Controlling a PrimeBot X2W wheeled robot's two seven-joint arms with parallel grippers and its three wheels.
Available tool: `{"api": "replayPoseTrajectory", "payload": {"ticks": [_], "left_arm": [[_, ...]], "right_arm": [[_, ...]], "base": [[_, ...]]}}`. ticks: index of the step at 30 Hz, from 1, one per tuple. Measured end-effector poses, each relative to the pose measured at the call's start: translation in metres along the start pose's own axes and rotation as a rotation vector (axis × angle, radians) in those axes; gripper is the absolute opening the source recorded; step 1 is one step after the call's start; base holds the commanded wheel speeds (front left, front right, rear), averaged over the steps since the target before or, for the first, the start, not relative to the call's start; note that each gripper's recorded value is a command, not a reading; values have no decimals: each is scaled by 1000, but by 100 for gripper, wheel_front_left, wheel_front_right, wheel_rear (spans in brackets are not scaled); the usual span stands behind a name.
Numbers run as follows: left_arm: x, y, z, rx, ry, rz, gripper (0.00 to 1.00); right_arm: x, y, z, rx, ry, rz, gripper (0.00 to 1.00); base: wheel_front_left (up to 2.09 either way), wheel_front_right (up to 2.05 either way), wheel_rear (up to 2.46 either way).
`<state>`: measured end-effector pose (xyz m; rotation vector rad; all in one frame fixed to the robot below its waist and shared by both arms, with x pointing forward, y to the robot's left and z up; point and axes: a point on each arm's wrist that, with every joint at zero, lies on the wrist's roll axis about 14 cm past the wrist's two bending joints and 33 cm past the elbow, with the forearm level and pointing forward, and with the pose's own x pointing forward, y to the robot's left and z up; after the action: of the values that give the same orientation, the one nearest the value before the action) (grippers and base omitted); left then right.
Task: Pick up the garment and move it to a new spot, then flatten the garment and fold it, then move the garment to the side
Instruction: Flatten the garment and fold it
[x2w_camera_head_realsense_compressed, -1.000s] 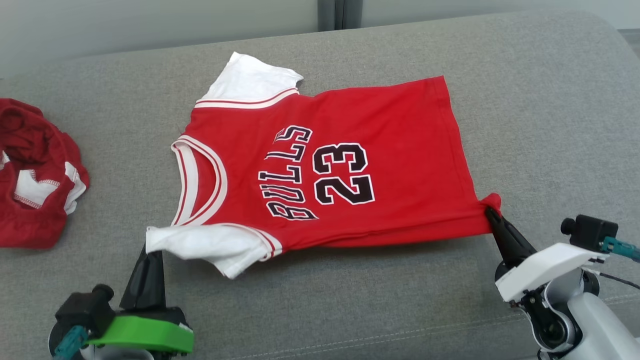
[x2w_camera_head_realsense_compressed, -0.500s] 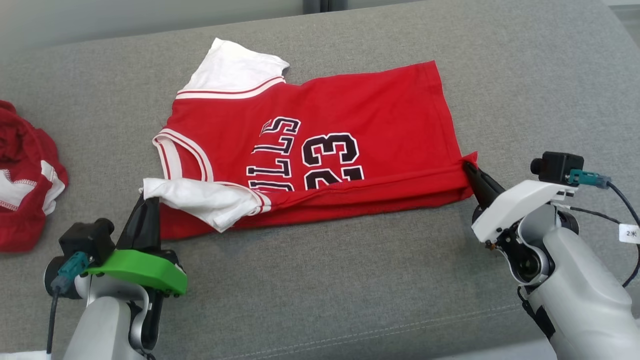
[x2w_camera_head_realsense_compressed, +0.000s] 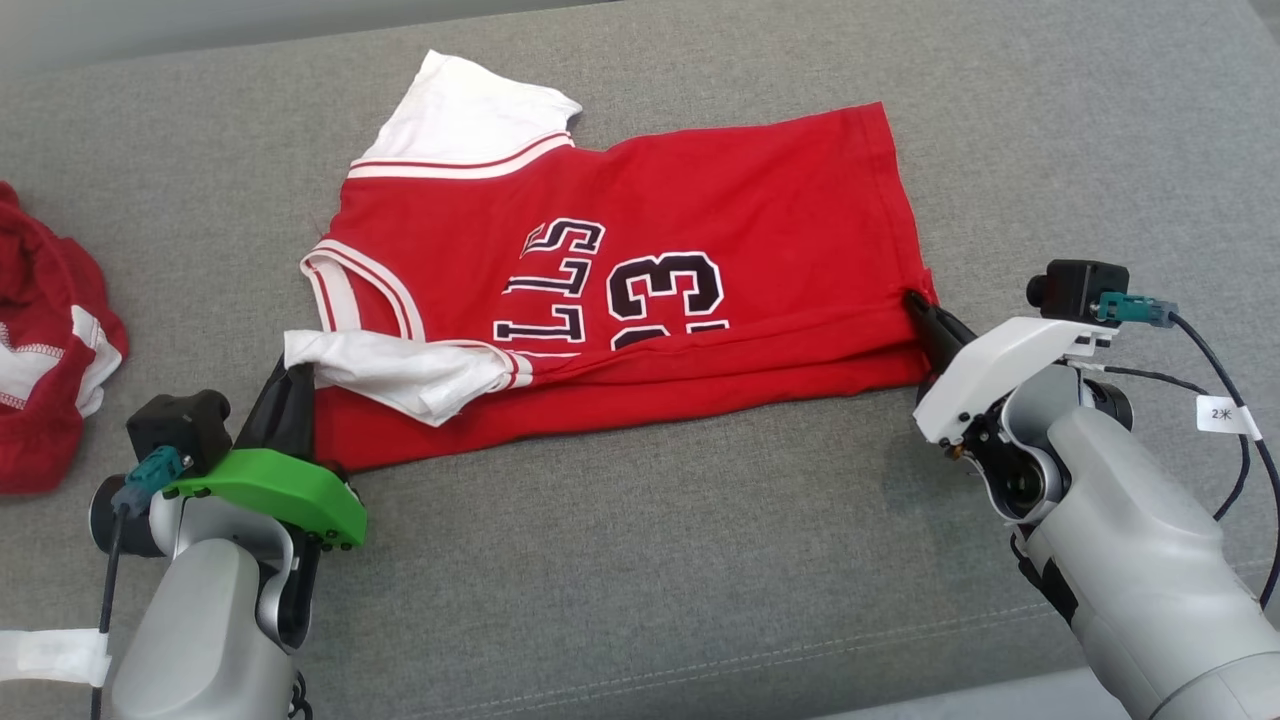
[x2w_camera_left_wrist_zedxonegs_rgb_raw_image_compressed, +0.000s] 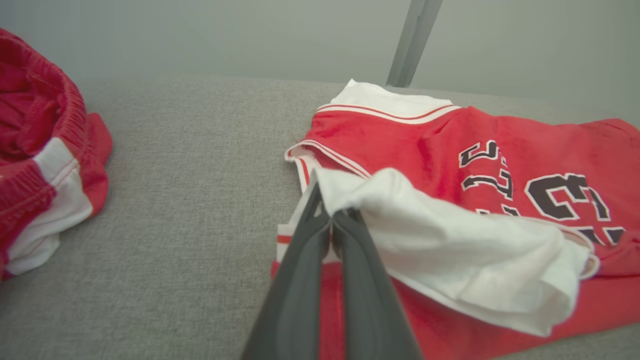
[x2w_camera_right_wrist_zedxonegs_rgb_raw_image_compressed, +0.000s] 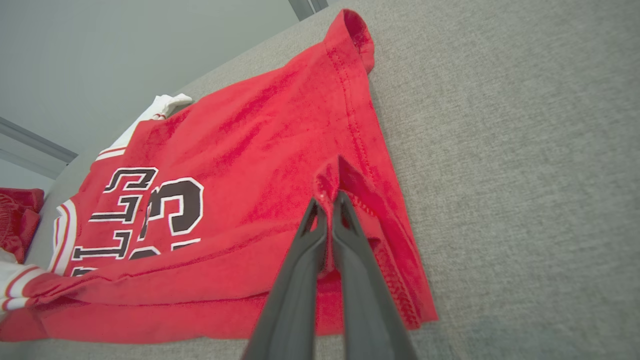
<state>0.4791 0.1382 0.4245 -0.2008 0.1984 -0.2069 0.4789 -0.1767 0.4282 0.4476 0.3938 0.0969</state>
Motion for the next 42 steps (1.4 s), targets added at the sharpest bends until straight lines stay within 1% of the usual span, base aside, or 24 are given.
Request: {"api": "replayPoseTrajectory", "payload": {"ticks": [1,2,3,4,5,11,14,18,21,26,33,37,42], "left_arm": [[1,0,-1,1,3,1,0],[1,1,-2,4,10,2,0],[2,2,-4,6,18,4,6],[2,2,-4,9,21,5,61],[2,2,-4,13,22,5,100],[1,1,13,20,-30,6,100],[-8,1,15,11,-48,17,100],[-22,0,11,11,-56,23,100],[-31,0,9,7,-62,36,100],[-42,2,2,-2,-54,53,100],[-45,6,-12,30,-14,62,100],[-46,9,-24,49,27,67,100],[-46,14,-37,45,63,83,100]], "right_arm": [[1,1,0,-5,-1,2,0],[1,1,-1,-7,-2,3,30],[1,2,0,-13,-7,4,75],[1,2,0,-19,-11,4,100],[1,2,0,-21,-13,5,100],[-5,-1,11,-74,-72,10,100],[-10,-1,14,-94,-100,18,100],[-20,-10,14,-129,-121,10,100],[-27,-13,9,-170,-117,13,100],[-33,-18,-2,-202,-101,7,100],[-30,-21,-7,-218,-90,-2,100],[-26,-23,-17,-229,-60,-11,100],[-21,-24,-25,-231,-34,-19,100]], "base": [[0,0,0],[0,0,0],[0,0,0],[0,0,0],[0,0,0],[0,0,0],[0,0,0],[0,0,0],[0,0,0],[0,0,0],[0,0,0],[0,0,0],[0,0,0]]}}
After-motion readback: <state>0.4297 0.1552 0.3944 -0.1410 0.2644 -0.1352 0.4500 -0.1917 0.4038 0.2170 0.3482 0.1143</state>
